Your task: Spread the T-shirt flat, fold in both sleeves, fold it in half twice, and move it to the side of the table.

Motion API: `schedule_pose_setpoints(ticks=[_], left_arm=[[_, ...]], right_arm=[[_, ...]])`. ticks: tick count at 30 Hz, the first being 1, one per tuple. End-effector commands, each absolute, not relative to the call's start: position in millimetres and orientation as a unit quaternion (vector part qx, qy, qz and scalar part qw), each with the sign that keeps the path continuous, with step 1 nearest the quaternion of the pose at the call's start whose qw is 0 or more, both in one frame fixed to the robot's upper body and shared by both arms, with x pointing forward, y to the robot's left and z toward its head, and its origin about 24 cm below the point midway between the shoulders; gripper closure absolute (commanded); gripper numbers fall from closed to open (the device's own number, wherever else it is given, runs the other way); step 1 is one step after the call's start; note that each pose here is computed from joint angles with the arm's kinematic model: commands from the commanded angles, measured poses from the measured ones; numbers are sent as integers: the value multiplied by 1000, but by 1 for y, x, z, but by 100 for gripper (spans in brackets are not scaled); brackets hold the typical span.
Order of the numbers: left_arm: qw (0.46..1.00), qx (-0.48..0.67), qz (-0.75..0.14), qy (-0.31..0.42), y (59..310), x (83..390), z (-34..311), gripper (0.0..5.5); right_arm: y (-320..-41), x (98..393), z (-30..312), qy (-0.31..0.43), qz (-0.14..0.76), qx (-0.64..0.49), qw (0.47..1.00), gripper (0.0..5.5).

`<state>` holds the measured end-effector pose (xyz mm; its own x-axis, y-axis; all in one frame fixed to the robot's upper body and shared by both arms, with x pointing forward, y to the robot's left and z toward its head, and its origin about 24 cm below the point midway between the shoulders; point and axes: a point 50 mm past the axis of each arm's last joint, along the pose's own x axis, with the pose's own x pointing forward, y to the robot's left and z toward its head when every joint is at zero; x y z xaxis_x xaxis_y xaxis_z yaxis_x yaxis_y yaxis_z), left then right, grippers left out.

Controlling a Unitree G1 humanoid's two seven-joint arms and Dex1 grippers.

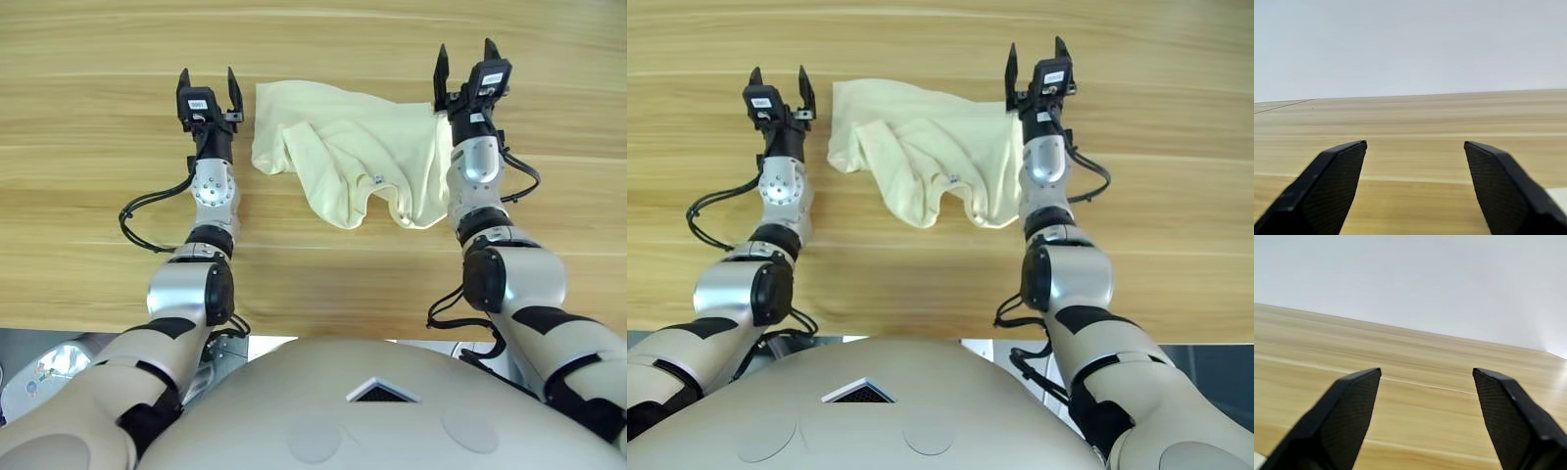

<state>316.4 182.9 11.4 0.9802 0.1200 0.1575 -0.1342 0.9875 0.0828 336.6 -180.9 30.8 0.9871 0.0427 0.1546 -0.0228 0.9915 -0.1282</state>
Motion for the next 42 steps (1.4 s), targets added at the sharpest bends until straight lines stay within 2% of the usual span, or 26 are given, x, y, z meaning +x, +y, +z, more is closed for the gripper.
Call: schedule_pose_setpoints(ticks=[1,4,8,11,17,21,25,29,34,39,42], left_arm=[[992,45,89,-80,197,323,20,180],[990,42,91,-95,199,325,25,180],[988,36,63,-139,181,325,34,180],[977,40,52,-202,177,320,46,180],[967,42,63,-244,184,324,65,180],[965,53,55,-250,181,334,76,180],[967,63,42,-245,175,340,79,180],[965,128,22,-229,170,343,77,180],[975,77,42,-202,171,342,69,180],[988,51,19,-144,150,344,53,180],[991,52,13,-121,146,345,47,180]], right_arm=[[-167,348,41,-79,25,-58,995,201],[-165,347,45,-103,21,-46,993,201],[-176,338,46,-140,4,-52,989,201],[-165,336,54,-179,26,-81,980,201],[-135,350,70,-198,25,-111,974,201],[-132,357,75,-184,-3,-115,976,201],[-138,360,72,-167,-21,-150,974,201],[-147,361,76,-176,-32,-196,964,201],[-154,359,71,-158,-56,-134,977,201],[-165,353,55,-114,-78,-121,983,201],[-166,353,49,-92,-75,-118,986,201]])
